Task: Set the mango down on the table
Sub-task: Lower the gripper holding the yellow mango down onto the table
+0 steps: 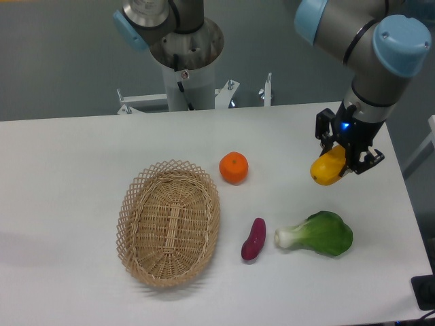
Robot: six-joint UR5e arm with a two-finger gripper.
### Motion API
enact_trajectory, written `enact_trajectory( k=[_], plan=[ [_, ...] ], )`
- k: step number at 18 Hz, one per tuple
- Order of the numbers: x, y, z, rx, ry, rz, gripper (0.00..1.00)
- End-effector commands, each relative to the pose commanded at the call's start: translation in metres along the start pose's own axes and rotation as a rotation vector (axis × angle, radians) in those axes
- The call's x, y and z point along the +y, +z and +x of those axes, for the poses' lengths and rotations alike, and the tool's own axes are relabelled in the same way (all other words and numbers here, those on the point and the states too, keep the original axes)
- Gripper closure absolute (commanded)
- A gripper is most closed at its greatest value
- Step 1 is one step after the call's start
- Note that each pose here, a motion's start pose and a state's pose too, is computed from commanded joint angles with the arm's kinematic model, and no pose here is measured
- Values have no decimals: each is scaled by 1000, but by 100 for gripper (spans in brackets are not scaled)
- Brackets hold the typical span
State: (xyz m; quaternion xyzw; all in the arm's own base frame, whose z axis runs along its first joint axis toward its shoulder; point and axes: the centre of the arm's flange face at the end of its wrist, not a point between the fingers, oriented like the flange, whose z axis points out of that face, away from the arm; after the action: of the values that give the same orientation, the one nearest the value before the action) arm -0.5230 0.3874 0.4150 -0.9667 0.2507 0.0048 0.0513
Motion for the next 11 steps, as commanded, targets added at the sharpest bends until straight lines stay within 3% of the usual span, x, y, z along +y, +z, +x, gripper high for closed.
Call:
enact_trajectory(
  k=[7, 11],
  plan=[
    [1, 36, 12, -4, 30, -5, 51],
    [6, 73, 22, -51, 100, -22, 51]
  ],
)
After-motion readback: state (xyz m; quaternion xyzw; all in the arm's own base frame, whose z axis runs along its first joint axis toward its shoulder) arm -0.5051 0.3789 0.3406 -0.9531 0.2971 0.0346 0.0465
